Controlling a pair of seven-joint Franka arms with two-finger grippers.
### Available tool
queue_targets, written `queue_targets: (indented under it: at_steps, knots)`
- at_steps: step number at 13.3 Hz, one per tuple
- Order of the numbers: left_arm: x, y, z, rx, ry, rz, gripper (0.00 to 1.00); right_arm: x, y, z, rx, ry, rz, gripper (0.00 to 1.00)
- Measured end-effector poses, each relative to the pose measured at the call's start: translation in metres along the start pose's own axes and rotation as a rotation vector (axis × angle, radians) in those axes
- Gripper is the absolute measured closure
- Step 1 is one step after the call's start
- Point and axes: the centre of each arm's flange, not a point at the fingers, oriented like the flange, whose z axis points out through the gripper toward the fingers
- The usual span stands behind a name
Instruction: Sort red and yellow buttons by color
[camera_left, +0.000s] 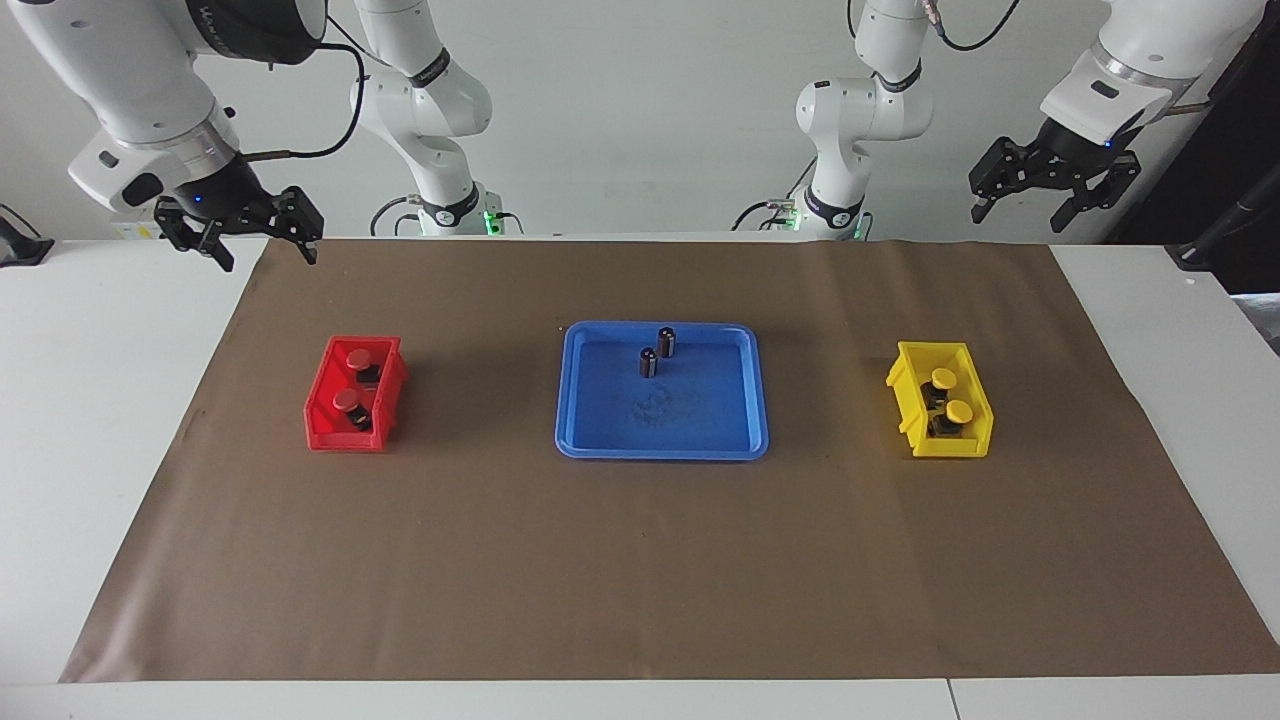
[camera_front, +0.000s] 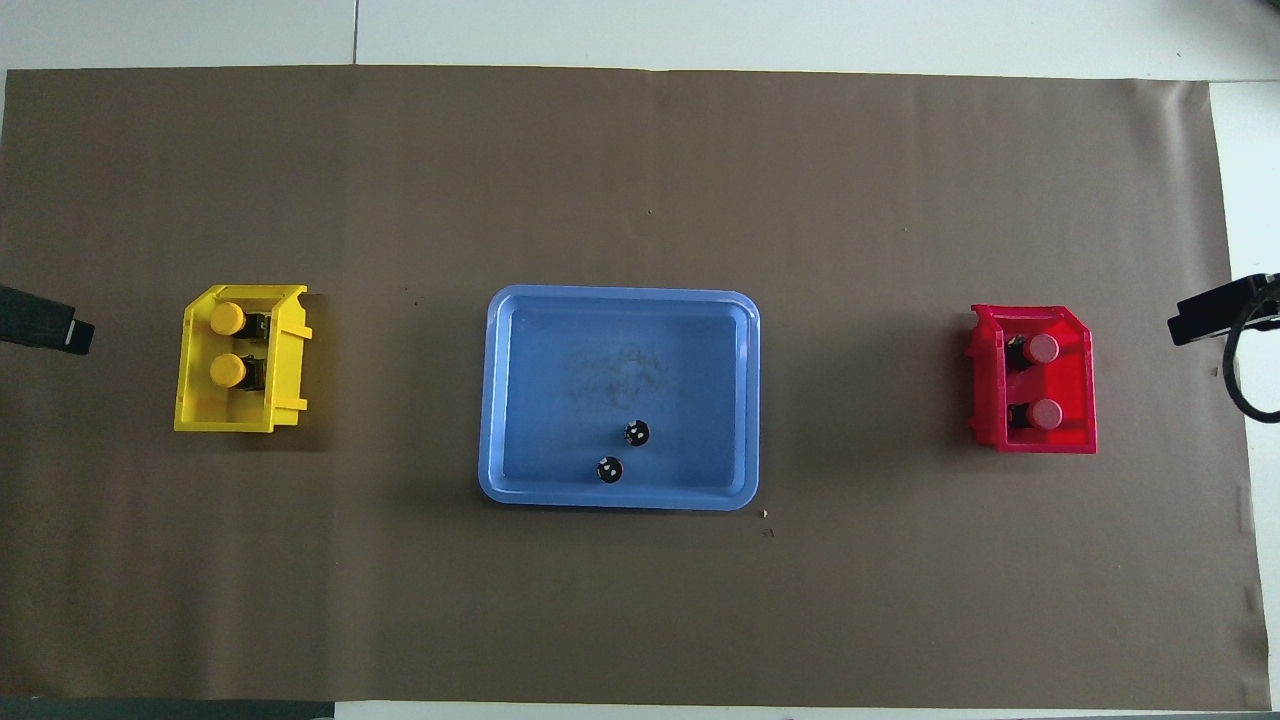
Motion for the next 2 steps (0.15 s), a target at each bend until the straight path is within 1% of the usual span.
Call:
queue_targets:
  at_steps: [2]
  knots:
    - [0.002,-0.002,0.020,0.002,0.026,-0.003,0.00,0.001,-0.001,-0.001,-0.001,0.005,0.017,0.00]
